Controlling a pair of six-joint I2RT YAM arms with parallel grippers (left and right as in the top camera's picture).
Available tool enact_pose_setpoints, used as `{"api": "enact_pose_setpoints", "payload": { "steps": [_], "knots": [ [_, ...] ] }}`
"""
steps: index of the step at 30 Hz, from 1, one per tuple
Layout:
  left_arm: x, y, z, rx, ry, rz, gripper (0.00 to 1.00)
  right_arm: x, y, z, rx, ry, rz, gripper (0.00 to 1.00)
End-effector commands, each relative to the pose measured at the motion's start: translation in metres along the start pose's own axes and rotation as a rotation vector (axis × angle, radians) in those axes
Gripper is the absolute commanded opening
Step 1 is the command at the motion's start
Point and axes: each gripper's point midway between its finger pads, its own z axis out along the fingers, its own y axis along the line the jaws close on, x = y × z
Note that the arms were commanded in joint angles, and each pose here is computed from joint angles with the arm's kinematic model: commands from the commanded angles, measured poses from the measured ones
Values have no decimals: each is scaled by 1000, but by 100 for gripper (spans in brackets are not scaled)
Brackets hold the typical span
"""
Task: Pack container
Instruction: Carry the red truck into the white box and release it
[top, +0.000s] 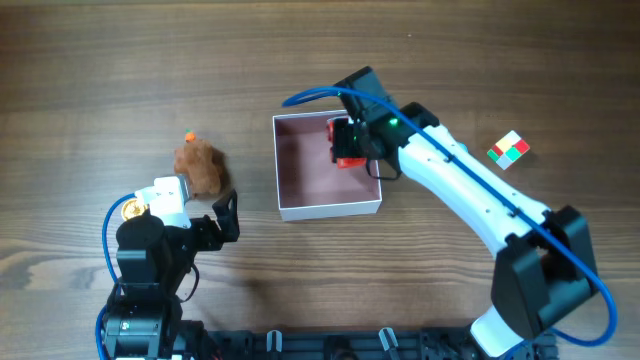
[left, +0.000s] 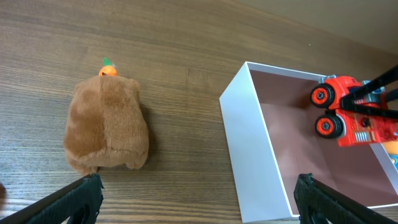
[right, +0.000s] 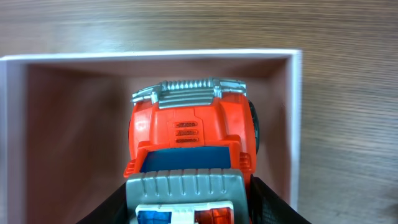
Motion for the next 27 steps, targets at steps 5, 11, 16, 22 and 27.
{"api": "enact_pose_setpoints", "payload": {
  "steps": [5,11,16,22,27],
  "knots": [
    [-9,-5,-4,15,-19,-10,100,-7,-18,27,25,18,2,4],
    [-9,-5,-4,15,-18,-10,100,-8,-14,27,-1,15,2,41],
    [-6,-5,-4,12,-7,-12,100,-9,-13,27,-3,11,2,58],
    [-5,-4,-4,10,-2,-13,100,-10,-13,27,-5,7,2,61],
    [-5,-4,-4,10,-2,-13,100,-6,6,23,-101,24,-84,44]
  ]
}}
